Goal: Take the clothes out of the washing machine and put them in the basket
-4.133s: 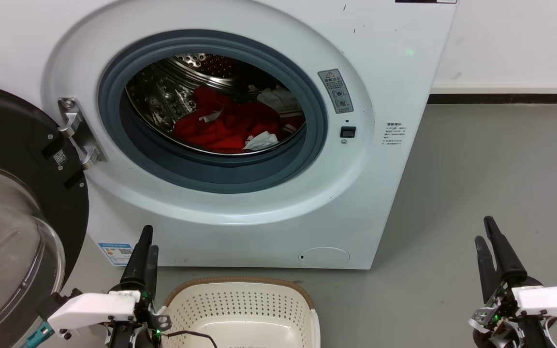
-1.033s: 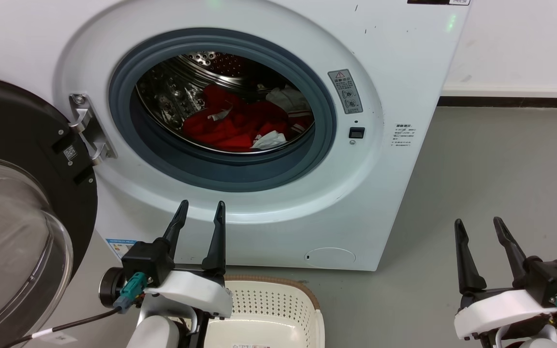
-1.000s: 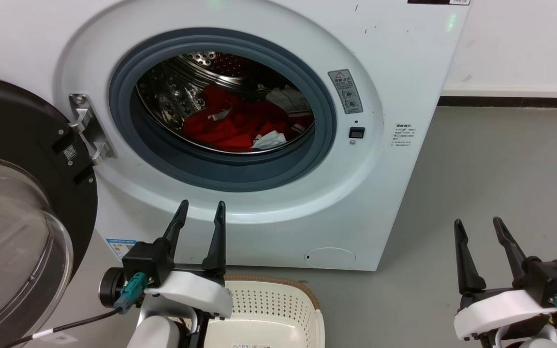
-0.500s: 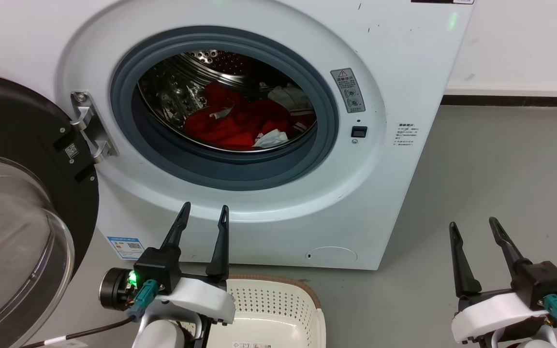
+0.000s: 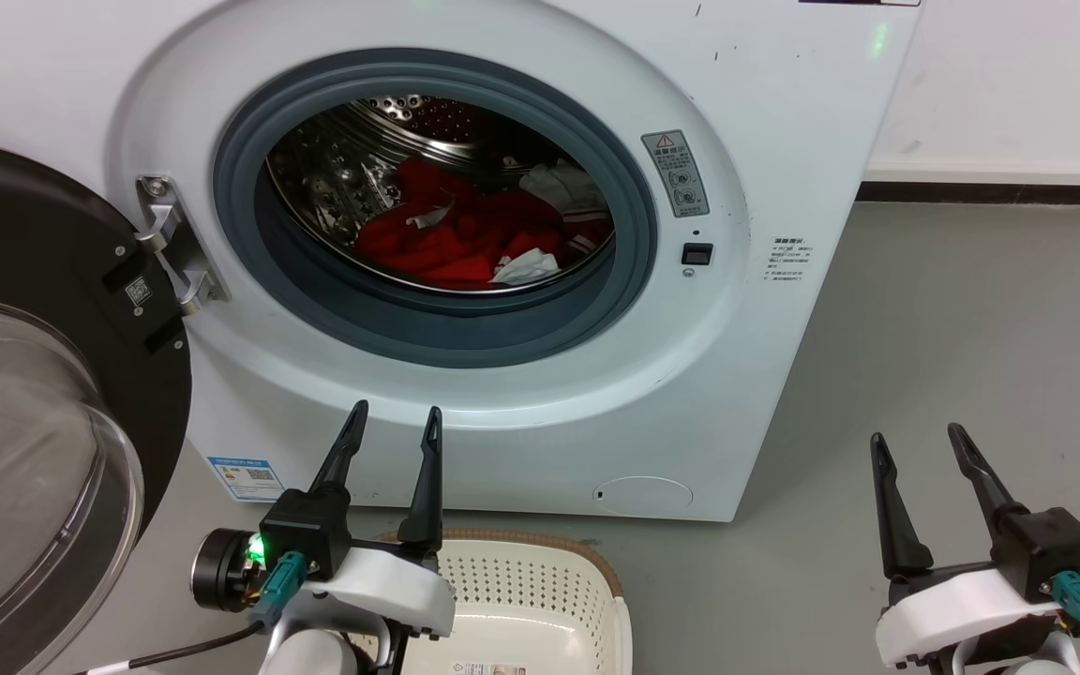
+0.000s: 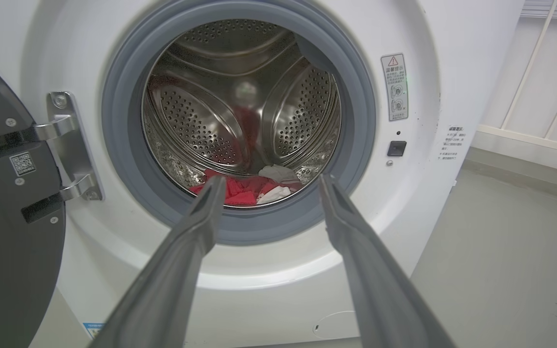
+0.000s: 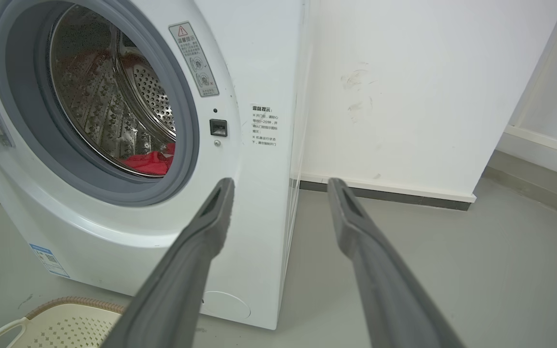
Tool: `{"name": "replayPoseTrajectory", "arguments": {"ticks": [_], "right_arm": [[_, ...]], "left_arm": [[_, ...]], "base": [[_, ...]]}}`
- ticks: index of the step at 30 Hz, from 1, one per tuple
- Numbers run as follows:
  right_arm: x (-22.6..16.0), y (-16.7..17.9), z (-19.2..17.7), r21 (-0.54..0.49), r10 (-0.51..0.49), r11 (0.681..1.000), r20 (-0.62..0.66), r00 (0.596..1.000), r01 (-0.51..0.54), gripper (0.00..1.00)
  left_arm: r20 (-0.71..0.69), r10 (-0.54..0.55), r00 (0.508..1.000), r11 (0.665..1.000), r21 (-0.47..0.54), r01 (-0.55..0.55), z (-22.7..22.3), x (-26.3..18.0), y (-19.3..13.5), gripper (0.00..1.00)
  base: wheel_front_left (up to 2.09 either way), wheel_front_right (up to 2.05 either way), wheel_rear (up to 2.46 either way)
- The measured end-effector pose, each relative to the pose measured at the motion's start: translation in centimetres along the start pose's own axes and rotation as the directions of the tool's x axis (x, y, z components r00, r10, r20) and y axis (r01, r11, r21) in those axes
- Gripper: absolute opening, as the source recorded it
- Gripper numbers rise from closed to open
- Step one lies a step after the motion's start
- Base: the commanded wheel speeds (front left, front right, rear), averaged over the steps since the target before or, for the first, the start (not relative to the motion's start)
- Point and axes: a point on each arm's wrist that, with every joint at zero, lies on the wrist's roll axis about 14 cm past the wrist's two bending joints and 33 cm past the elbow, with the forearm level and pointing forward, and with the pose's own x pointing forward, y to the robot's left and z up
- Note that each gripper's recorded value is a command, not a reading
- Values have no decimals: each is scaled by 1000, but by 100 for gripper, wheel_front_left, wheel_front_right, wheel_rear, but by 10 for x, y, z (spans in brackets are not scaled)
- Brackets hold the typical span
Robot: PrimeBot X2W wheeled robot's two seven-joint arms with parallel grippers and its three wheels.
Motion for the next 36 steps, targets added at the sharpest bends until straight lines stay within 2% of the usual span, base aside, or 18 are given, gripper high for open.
{"name": "replayPoseTrajectory", "arguments": {"ticks": [19,27,36], "right_arm": [[6,1,-7,8,3,1000,-19,1000,-3,100],[22,0,-14,8,6,1000,-30,1000,-6,100],[44,-5,-35,19,1,1000,-64,998,0,100]], "left_arm": [[-8,8,1000,1000,6,-8,-4,11,4,100],[9,4,1000,1000,15,-4,-6,49,6,100],[5,-7,1000,999,36,7,-25,113,15,100]], "base": [[0,0,0],[0,0,0],[0,0,0]]}}
